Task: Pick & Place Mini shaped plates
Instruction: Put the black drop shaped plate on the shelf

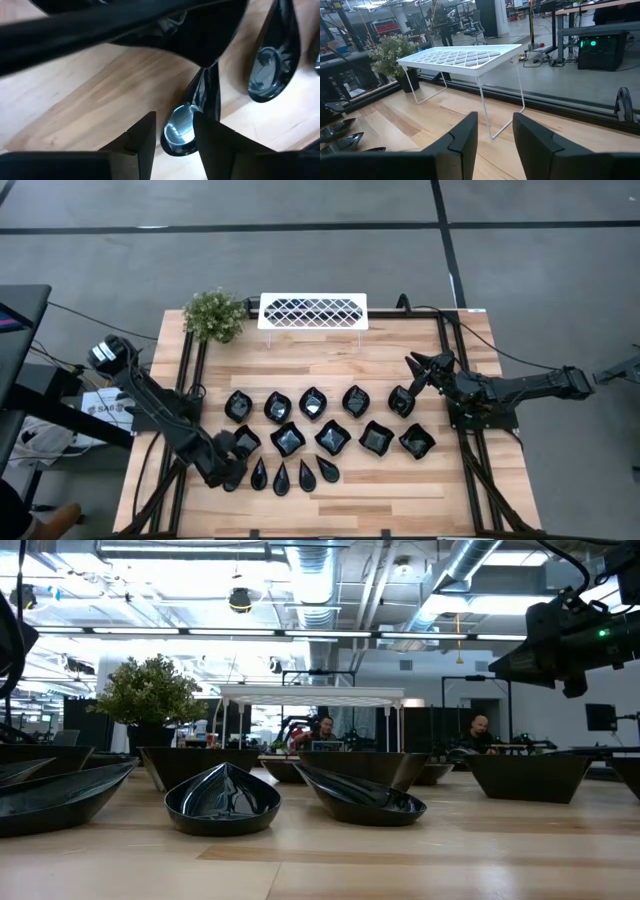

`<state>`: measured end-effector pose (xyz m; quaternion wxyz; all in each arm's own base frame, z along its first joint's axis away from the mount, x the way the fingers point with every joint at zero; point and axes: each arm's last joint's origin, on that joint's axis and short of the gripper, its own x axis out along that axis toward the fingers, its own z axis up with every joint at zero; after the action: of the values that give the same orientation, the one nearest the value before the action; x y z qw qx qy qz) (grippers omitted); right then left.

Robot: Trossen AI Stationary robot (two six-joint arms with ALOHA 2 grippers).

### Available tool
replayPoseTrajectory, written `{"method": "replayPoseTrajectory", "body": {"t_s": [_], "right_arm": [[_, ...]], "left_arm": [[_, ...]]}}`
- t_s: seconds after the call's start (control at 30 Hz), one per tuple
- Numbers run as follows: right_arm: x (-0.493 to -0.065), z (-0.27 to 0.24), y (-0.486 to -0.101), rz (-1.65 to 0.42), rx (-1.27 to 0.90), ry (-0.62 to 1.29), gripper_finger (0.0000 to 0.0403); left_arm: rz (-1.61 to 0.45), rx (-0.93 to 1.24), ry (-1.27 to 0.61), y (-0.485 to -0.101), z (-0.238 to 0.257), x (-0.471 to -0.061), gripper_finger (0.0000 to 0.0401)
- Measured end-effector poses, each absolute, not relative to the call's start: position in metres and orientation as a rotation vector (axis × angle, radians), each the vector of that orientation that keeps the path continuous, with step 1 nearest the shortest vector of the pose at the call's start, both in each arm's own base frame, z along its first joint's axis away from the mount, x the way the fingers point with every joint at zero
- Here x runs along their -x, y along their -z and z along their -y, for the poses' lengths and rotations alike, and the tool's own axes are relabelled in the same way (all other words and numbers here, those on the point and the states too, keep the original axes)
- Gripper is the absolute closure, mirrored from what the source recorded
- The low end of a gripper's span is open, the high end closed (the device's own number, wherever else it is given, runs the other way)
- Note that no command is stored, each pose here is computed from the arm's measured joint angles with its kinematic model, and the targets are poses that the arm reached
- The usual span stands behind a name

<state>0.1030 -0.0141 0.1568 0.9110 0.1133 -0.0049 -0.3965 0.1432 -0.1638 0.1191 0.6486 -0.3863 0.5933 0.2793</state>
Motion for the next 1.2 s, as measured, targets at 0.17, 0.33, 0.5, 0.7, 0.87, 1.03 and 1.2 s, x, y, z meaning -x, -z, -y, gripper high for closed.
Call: {"method": "replayPoseTrajectory", "body": {"t_s": [0.17,0.33,0.5,0.7,0.87,1.03,1.2], "right_arm": [[-0.1030,0.0141,-0.1568,0.010,-0.234,0.817,0.0284],[-0.1030,0.0141,-0.1567,0.010,-0.234,0.818,0.0284],[-0.1030,0.0141,-0.1567,0.010,-0.233,0.818,0.0284],[-0.1030,0.0141,-0.1567,0.010,-0.234,0.818,0.0284],[-0.1030,0.0141,-0.1567,0.010,-0.234,0.818,0.0284],[-0.1030,0.0141,-0.1568,0.010,-0.234,0.818,0.0284],[-0.1030,0.0141,-0.1567,0.010,-0.234,0.818,0.0284]], "left_arm": [[-1.362,0.883,-0.629,-0.1166,0.1654,-0.1441,0.0270],[-1.364,0.875,-0.628,-0.1149,0.1658,-0.1445,0.0270],[-1.369,0.860,-0.641,-0.1101,0.1665,-0.1451,0.0270],[-1.369,0.860,-0.643,-0.1098,0.1664,-0.1452,0.0278],[-1.364,0.862,-0.647,-0.1097,0.1657,-0.1460,0.0317],[-1.362,0.867,-0.651,-0.1097,0.1653,-0.1465,0.0373],[-1.372,0.875,-0.644,-0.1100,0.1660,-0.1465,0.0393]]}}
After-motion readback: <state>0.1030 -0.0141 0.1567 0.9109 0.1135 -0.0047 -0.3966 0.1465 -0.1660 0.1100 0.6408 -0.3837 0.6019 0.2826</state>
